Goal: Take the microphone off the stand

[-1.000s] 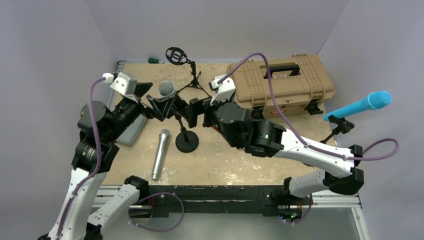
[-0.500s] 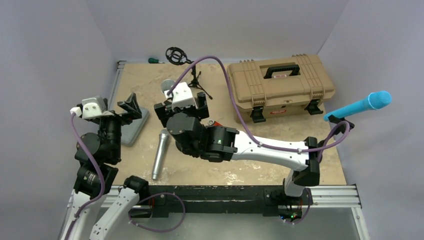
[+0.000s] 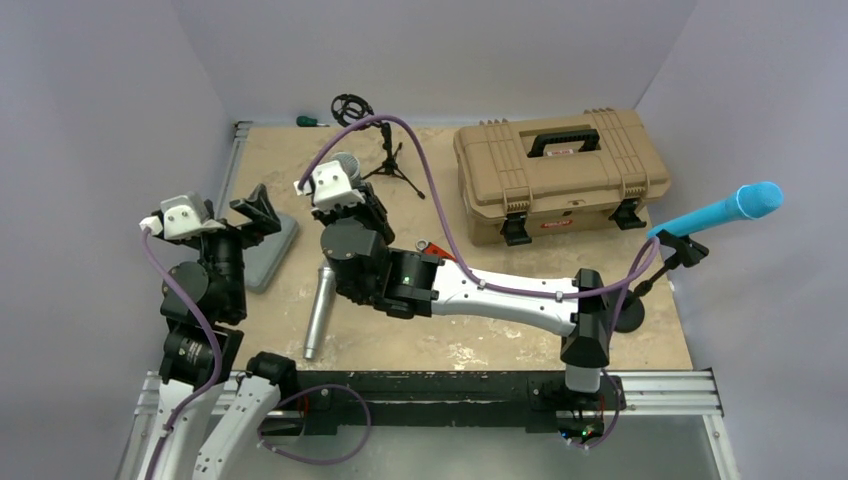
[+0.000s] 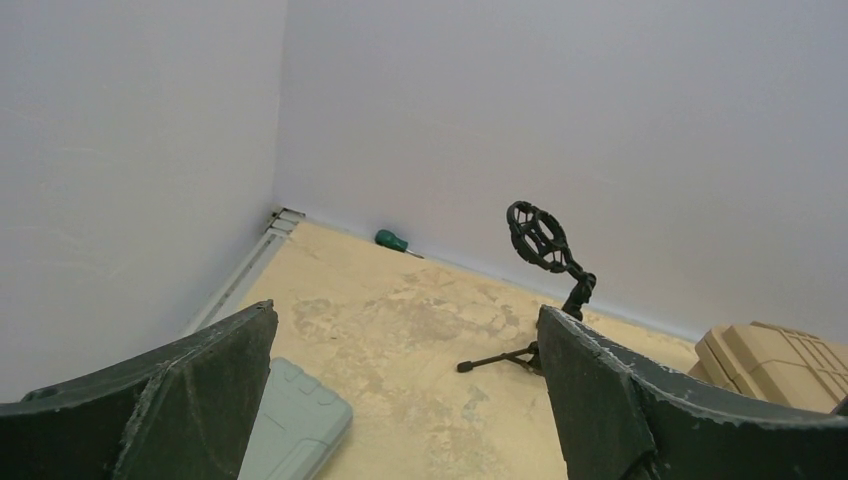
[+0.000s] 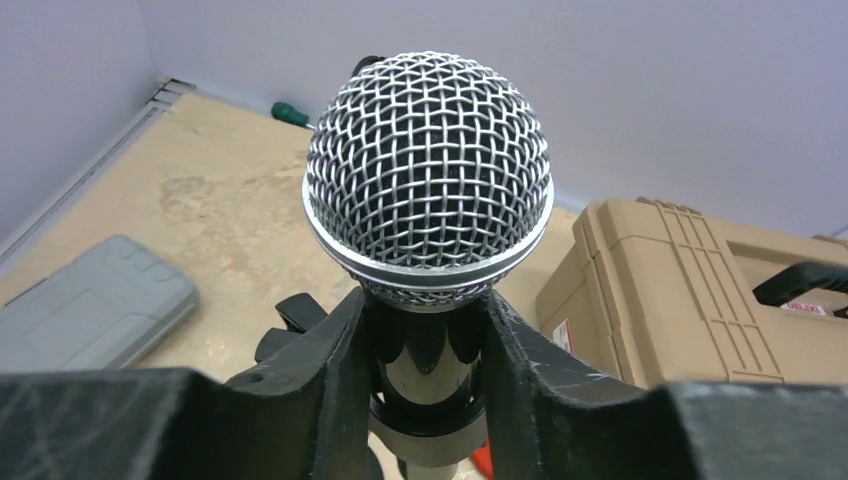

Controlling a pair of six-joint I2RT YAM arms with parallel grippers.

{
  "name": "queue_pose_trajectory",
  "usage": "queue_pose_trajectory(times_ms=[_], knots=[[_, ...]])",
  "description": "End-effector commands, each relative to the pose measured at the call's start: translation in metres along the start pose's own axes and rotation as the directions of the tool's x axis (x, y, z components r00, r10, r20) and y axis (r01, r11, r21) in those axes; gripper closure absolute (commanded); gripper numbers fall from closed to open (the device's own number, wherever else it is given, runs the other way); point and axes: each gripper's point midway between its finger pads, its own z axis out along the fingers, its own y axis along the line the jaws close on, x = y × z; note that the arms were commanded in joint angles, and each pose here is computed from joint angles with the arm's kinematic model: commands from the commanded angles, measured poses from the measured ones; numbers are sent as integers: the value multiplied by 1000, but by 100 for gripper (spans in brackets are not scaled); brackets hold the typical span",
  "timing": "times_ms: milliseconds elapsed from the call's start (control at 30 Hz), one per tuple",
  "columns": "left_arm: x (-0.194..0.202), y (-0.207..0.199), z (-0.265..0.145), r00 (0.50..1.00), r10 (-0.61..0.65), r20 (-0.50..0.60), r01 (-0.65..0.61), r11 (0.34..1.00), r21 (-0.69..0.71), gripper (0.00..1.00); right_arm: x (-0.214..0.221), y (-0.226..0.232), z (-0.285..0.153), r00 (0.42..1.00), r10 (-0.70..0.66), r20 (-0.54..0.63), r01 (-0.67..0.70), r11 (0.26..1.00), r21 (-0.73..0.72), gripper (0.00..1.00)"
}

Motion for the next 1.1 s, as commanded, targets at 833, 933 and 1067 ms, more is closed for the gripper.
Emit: queue_pose_trajectory(times_ms=[833, 933, 1067], knots=[[89, -168, -70, 934, 168, -316, 207, 469, 858, 0, -40, -78, 0, 971, 122, 205, 22, 811, -585, 100], [94, -180, -60, 941, 246, -233, 103, 448, 888, 0, -39, -75, -3, 970, 144, 198, 8, 790, -613, 100], [106, -196, -49, 926, 340, -162, 5, 420, 907, 3, -32, -70, -3, 974, 138, 180, 5, 782, -624, 100]])
